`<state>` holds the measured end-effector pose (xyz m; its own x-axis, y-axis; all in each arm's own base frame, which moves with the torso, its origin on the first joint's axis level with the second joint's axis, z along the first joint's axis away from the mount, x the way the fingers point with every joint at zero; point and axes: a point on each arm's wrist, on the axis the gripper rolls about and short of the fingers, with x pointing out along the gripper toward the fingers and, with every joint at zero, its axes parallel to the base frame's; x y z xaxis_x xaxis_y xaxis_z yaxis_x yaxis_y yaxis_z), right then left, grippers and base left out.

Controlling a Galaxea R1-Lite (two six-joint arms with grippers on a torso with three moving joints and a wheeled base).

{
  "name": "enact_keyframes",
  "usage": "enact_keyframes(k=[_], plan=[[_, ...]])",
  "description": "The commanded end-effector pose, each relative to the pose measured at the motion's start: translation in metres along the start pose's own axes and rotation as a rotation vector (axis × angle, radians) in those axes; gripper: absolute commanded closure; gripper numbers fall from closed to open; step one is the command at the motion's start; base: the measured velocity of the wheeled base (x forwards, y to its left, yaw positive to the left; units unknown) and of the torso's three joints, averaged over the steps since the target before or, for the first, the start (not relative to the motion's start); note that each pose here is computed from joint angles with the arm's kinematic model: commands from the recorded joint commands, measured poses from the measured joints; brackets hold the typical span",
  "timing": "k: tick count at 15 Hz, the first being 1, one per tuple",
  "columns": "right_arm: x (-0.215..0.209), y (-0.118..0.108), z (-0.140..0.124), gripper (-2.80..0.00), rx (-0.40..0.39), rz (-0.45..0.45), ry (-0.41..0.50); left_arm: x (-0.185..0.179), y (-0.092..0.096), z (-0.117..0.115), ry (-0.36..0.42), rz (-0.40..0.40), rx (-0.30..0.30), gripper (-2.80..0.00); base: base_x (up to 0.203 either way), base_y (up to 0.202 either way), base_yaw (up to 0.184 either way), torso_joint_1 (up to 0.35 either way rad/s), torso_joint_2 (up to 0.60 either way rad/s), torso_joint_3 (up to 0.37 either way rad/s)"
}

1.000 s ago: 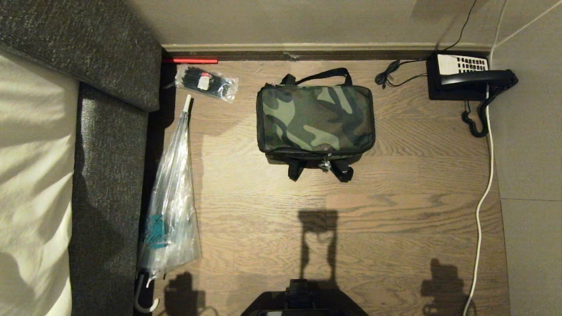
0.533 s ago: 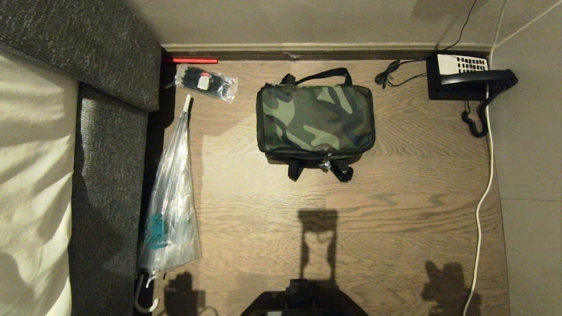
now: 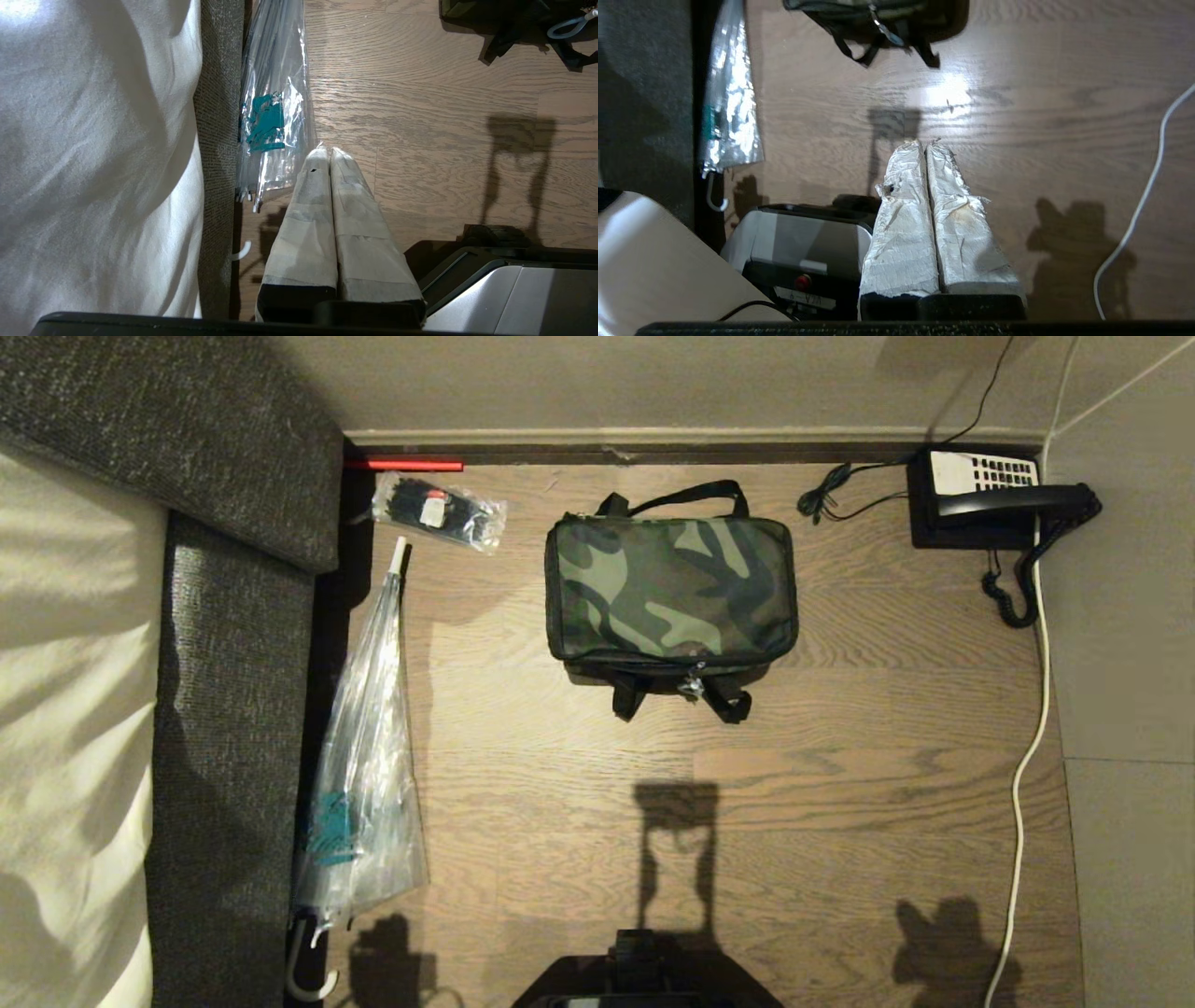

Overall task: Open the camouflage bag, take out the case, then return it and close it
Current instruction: Open the top of the storage box

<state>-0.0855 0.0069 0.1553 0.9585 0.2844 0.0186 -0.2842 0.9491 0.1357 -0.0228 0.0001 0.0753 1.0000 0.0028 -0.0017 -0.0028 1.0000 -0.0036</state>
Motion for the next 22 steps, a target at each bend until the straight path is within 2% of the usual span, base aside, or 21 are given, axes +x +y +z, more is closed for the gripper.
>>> enact_keyframes(k=[1,4,7,9,11,13,15,17,19,20,22], plan=[[-0.005,0.002,0.006,0.0,-0.001,0.014,-0.025,0.0,0.0,0.0,0.001,0.0,0.001,0.0,0.0,0.0,0.0,0.0,0.0,0.0],[-0.01,0.007,0.013,0.0,0.084,0.08,-0.049,0.0,0.0,0.0,0.001,0.0,-0.001,0.0,0.0,0.0,0.0,0.0,0.0,0.0],[-0.022,0.015,0.038,0.0,0.121,0.174,-0.119,0.0,0.0,0.0,0.001,0.0,-0.001,0.0,0.0,0.0,0.0,0.0,0.0,0.0],[-0.002,0.013,0.064,0.0,0.19,0.168,-0.048,0.0,0.0,0.0,0.001,0.0,0.0,0.0,0.0,0.0,0.0,0.0,0.0,0.0],[0.043,0.004,0.093,0.0,0.276,0.13,0.105,0.0,0.0,0.0,0.001,0.0,-0.001,0.0,0.0,0.0,0.0,0.0,0.0,0.0],[0.097,-0.011,0.105,0.0,0.322,0.104,0.279,0.0,0.0,0.0,0.001,0.0,0.001,0.0,0.0,0.0,0.0,0.0,0.0,0.0],[0.163,-0.031,0.101,0.0,0.346,0.076,0.458,0.0,0.0,0.0,0.001,0.0,-0.001,0.0,0.0,0.0,0.0,0.0,0.0,0.0],[0.226,-0.047,0.085,0.0,0.346,0.044,0.584,0.0,0.0,0.0,0.001,0.0,0.001,0.0,0.0,0.0,0.0,0.0,0.0,0.0],[0.286,-0.055,0.061,0.0,0.33,0.015,0.635,0.0,0.0,0.0,0.001,0.0,0.001,0.0,0.0,0.0,0.0,0.0,0.0,0.0],[0.318,-0.053,0.047,0.0,0.328,0.012,0.623,0.0,0.0,0.0,0.001,0.0,0.0,0.0,0.0,0.0,0.0,0.0,0.0,0.0],[0.374,-0.032,0.028,0.0,0.301,0.025,0.535,0.0,0.0,0.0,0.001,0.0,0.0,0.0,0.0,0.0,0.0,0.0,0.0,0.0]])
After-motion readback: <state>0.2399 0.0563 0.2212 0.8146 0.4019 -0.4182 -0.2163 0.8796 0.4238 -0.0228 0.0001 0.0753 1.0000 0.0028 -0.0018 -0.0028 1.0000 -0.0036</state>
